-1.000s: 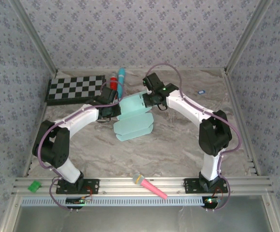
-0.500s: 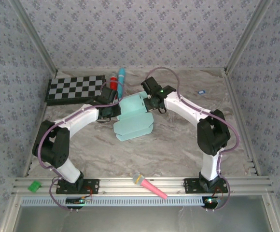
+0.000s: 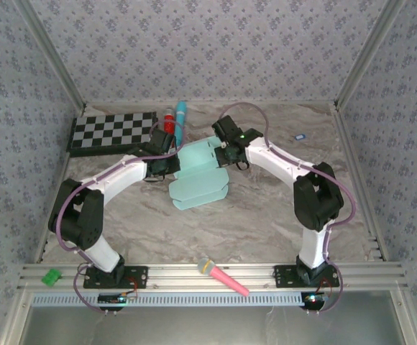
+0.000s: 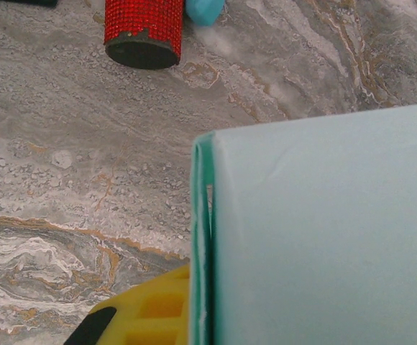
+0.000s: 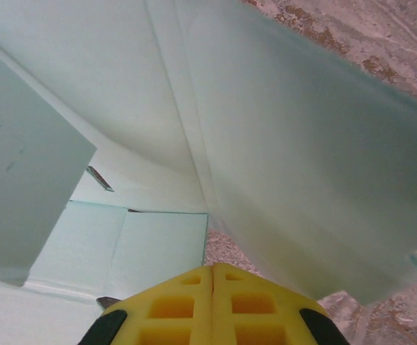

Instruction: Fold the paper box

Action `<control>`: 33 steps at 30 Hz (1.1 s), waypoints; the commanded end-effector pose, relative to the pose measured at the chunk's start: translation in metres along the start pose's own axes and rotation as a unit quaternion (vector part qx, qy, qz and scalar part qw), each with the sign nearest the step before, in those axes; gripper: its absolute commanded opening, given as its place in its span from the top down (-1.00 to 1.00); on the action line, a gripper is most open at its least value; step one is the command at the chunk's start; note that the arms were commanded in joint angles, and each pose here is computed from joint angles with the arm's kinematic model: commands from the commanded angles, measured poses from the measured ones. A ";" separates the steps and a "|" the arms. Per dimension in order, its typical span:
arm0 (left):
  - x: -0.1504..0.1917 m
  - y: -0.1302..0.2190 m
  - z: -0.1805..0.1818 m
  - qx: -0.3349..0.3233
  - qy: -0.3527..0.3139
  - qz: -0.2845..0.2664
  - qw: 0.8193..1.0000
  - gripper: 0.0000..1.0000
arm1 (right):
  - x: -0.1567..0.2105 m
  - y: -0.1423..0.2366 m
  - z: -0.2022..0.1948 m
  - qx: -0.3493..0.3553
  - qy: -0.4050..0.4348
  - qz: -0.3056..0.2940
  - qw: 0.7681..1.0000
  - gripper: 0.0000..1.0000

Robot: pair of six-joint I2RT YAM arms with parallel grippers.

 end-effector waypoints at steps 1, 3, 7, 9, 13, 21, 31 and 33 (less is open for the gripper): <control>-0.009 0.015 -0.007 0.019 0.003 -0.026 0.999 1.00 | 0.003 -0.002 -0.002 -0.036 -0.030 0.004 0.999 0.94; -0.009 0.016 -0.007 0.019 0.004 -0.026 0.999 1.00 | 0.000 0.001 -0.003 -0.052 -0.042 -0.009 0.998 0.94; -0.009 0.015 -0.006 0.019 0.004 -0.026 0.999 1.00 | -0.002 0.004 -0.007 -0.081 -0.059 -0.019 0.995 0.94; -0.009 0.016 -0.007 0.021 0.005 -0.026 0.999 1.00 | -0.003 0.007 -0.007 -0.099 -0.059 -0.027 0.993 0.94; -0.009 0.015 -0.007 0.021 0.005 -0.026 0.999 1.00 | -0.006 0.014 -0.006 -0.131 -0.056 -0.049 0.989 0.92; -0.010 0.014 -0.007 0.023 0.004 -0.024 0.999 1.00 | -0.010 0.015 -0.001 -0.170 -0.060 -0.061 0.982 0.92; -0.010 0.013 -0.008 0.026 0.005 -0.023 0.999 1.00 | -0.009 0.011 0.002 -0.190 -0.069 -0.059 0.977 0.91; -0.010 0.013 -0.008 0.025 0.005 -0.023 0.999 1.00 | -0.010 0.015 0.001 -0.179 -0.067 -0.066 0.979 0.91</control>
Point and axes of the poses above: each hand's point on the last joint's axis, 136 mm out from that joint toward the fingers, its own y axis back along the fingers, its own z axis along the line the jaws close on, x = y × z, the point moved 9 cm from there along y, back along the fingers, and after that the axes turned 3 degrees about -y, right-handed, at the moved point
